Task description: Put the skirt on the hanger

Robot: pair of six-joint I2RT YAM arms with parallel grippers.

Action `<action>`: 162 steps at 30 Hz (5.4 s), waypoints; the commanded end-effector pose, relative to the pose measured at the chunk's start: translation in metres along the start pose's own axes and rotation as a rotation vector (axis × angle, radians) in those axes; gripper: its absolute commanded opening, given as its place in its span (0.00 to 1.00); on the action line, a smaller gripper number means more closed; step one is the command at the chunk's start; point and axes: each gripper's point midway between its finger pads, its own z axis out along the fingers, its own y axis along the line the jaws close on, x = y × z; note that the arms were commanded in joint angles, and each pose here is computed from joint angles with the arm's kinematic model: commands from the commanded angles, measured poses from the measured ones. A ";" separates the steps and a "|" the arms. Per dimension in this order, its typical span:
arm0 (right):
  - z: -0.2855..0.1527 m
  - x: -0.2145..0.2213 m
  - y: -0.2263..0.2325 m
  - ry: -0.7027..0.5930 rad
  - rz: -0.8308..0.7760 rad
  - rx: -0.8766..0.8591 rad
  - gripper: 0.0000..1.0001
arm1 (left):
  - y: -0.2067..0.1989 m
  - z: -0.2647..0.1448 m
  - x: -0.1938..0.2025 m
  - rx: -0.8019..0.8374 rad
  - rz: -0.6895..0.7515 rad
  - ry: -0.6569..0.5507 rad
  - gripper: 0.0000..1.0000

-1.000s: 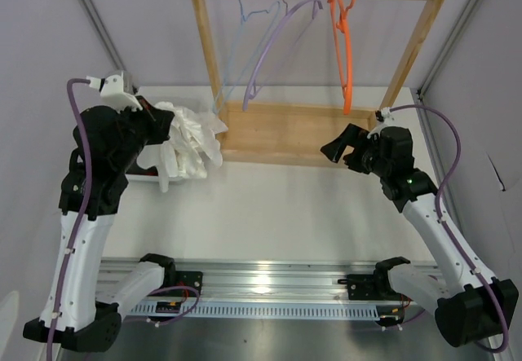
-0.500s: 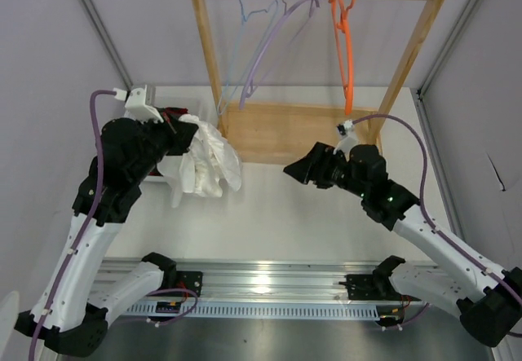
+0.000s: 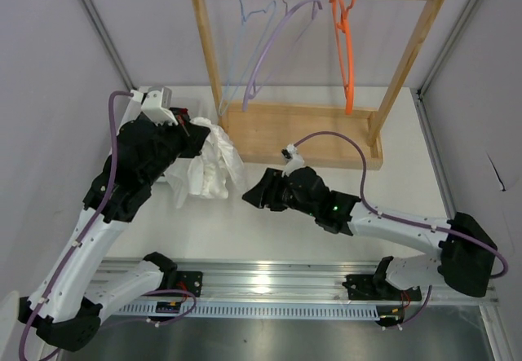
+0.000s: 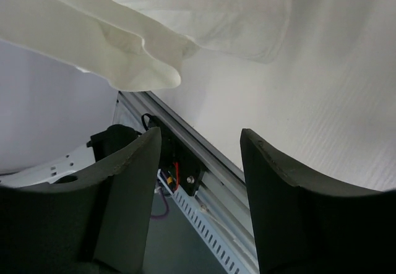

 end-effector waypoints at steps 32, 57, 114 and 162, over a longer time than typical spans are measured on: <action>0.088 0.000 0.041 -0.056 0.055 -0.048 0.47 | -0.012 0.001 -0.011 0.030 0.016 -0.041 0.00; -0.123 -0.151 0.030 -0.505 -0.217 0.340 0.00 | -0.048 -0.012 0.011 0.250 0.118 0.120 0.00; -0.104 -0.043 -0.183 -0.253 -0.077 0.640 0.00 | -0.016 0.062 0.225 0.282 0.046 0.391 0.47; -0.099 -0.027 -0.182 -0.166 -0.073 0.642 0.31 | -0.280 0.158 -0.074 0.122 0.136 -0.357 0.87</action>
